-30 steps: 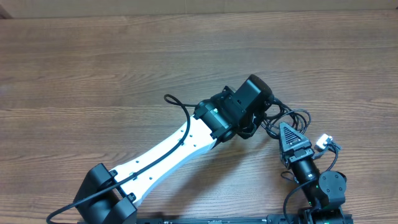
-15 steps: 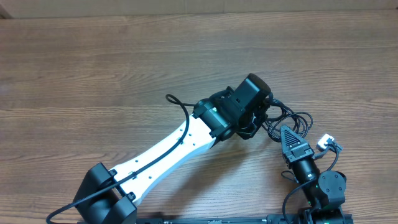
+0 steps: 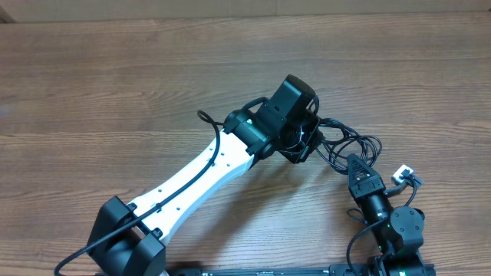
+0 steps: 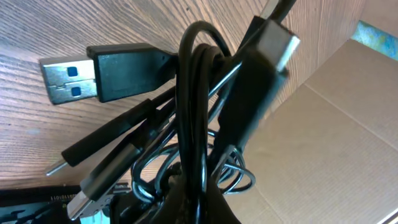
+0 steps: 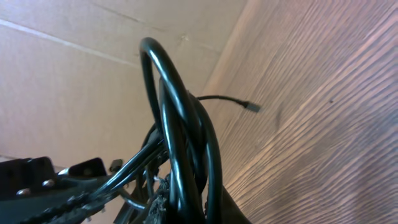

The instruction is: Untangle cables

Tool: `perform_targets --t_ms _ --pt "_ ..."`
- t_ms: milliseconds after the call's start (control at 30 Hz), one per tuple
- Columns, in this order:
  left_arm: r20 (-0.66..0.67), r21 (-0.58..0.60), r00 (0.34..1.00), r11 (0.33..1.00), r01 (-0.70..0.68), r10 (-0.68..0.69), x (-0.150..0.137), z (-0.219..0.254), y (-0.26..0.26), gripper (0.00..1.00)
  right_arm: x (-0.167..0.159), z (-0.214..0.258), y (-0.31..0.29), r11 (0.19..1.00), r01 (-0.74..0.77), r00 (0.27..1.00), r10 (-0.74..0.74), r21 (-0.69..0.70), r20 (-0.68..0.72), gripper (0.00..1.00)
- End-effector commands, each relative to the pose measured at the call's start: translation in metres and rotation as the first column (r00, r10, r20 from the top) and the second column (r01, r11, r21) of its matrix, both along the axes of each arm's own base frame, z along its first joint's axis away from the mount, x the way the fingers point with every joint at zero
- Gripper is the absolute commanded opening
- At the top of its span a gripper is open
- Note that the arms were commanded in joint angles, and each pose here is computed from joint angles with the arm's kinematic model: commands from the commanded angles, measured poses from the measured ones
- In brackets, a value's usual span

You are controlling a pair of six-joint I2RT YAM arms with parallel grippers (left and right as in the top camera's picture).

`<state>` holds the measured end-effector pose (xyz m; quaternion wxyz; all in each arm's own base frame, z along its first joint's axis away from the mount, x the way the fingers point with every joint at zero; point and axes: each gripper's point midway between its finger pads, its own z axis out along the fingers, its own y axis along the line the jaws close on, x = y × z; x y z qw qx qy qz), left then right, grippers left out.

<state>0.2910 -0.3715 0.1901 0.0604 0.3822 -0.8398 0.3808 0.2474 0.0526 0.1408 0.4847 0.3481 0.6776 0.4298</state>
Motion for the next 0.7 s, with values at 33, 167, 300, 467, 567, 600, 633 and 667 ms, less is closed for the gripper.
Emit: perform_targets --t_ms 33,167,300,467,567,600,633,667 --pt "0.06 -0.045 0.998 0.998 0.037 -0.034 0.005 0.024 -0.001 0.04 0.002 -0.01 -0.01 0.997 0.05 0.998 -0.052 -0.058 -0.02 0.13" --pt "0.065 -0.044 0.997 0.999 0.031 -0.028 0.009 0.024 0.003 0.04 0.002 -0.011 -0.013 0.995 0.061 0.998 -0.063 -0.084 -0.015 0.12" --pt "0.056 -0.061 0.998 0.997 0.042 -0.039 0.012 0.026 0.006 0.04 0.003 -0.011 -0.016 0.99 0.072 0.997 -0.074 -0.122 -0.009 0.12" --pt "0.036 -0.084 0.997 0.994 0.069 -0.066 0.014 0.027 0.014 0.04 0.003 -0.012 -0.018 0.983 0.078 0.997 -0.079 -0.169 0.0 0.12" --pt "0.02 -0.068 0.998 0.996 0.061 -0.06 0.014 0.023 0.019 0.04 0.003 -0.012 -0.018 0.983 0.078 0.997 -0.079 -0.169 0.0 0.12" --pt "0.016 -0.06 0.998 0.996 0.06 -0.059 0.014 0.021 0.02 0.04 0.003 -0.012 -0.018 0.983 0.078 0.997 -0.079 -0.169 0.0 0.12" --pt "0.019 -0.049 0.998 0.997 0.06 -0.059 0.014 0.02 0.022 0.04 0.003 -0.012 -0.018 0.983 0.078 0.997 -0.079 -0.169 0.0 0.12" --pt "0.028 -0.041 0.998 0.997 0.063 -0.062 0.015 0.019 0.023 0.04 0.003 -0.012 -0.018 0.983 0.078 0.997 -0.079 -0.169 0.0 0.12"
